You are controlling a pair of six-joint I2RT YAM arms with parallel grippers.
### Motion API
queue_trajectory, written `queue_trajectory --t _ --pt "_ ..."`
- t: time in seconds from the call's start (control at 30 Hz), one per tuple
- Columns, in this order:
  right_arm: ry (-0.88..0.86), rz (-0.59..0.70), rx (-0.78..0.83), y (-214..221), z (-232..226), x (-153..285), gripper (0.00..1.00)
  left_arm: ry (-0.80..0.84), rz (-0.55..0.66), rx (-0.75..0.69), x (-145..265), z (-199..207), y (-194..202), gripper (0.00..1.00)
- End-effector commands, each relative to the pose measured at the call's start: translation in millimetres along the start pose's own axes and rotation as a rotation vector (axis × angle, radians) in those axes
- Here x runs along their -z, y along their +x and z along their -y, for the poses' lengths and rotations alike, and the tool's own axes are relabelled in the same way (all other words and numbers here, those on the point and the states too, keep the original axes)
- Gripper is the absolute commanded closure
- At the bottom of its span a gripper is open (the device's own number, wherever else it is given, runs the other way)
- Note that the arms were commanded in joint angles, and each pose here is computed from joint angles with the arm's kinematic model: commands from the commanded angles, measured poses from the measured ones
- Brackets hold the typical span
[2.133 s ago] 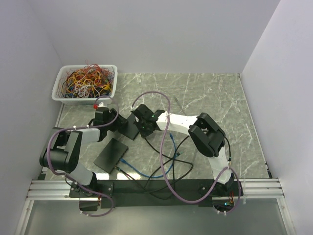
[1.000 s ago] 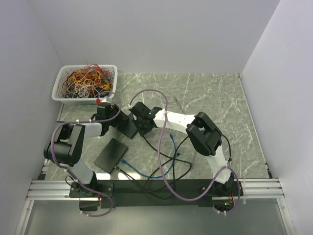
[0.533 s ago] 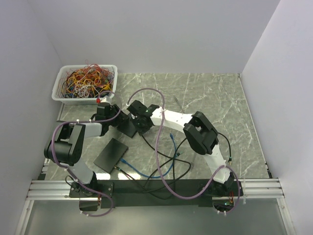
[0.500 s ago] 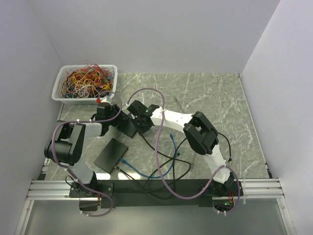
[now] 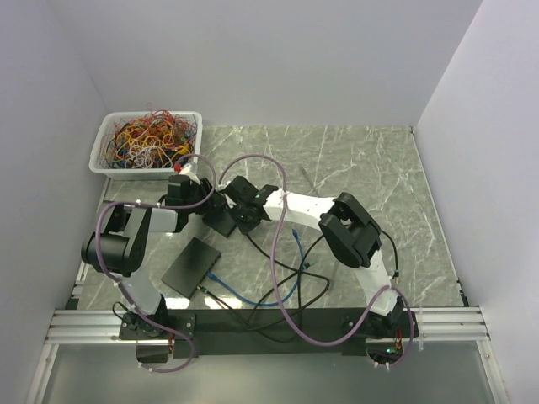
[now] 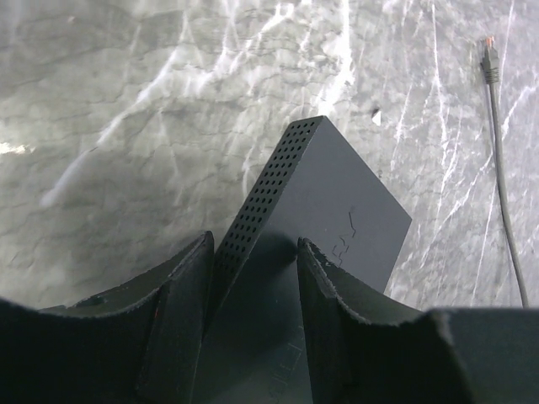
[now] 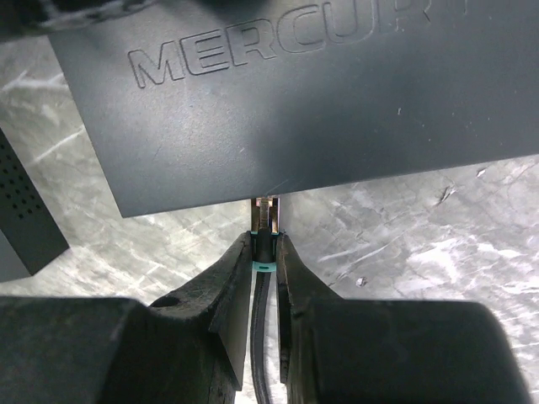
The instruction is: Insert the plug into the switch port
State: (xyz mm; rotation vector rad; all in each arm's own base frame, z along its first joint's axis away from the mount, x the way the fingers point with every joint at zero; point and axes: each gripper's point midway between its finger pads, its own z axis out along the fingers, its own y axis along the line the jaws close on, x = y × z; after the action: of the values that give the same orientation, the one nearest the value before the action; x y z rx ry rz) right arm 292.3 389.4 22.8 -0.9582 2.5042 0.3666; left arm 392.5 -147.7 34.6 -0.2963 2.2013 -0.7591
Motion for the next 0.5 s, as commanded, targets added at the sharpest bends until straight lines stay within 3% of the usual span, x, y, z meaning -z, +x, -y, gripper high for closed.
queue_trajectory --t 0.0,0.3,0.47 --pt "-0.06 0.188 0.06 -46.4 -9.7 18.0 1.0 0.137 -0.117 -0.031 -2.5 29.2 24.5 0.5" --pt "-0.06 0.23 0.076 -57.5 -5.0 23.2 1.0 0.162 -0.196 -0.102 -11.1 46.7 50.9 0.5" --pt "-0.028 0.221 0.052 -54.5 4.0 17.7 1.0 0.162 -0.218 -0.046 -6.0 48.6 67.2 0.51"
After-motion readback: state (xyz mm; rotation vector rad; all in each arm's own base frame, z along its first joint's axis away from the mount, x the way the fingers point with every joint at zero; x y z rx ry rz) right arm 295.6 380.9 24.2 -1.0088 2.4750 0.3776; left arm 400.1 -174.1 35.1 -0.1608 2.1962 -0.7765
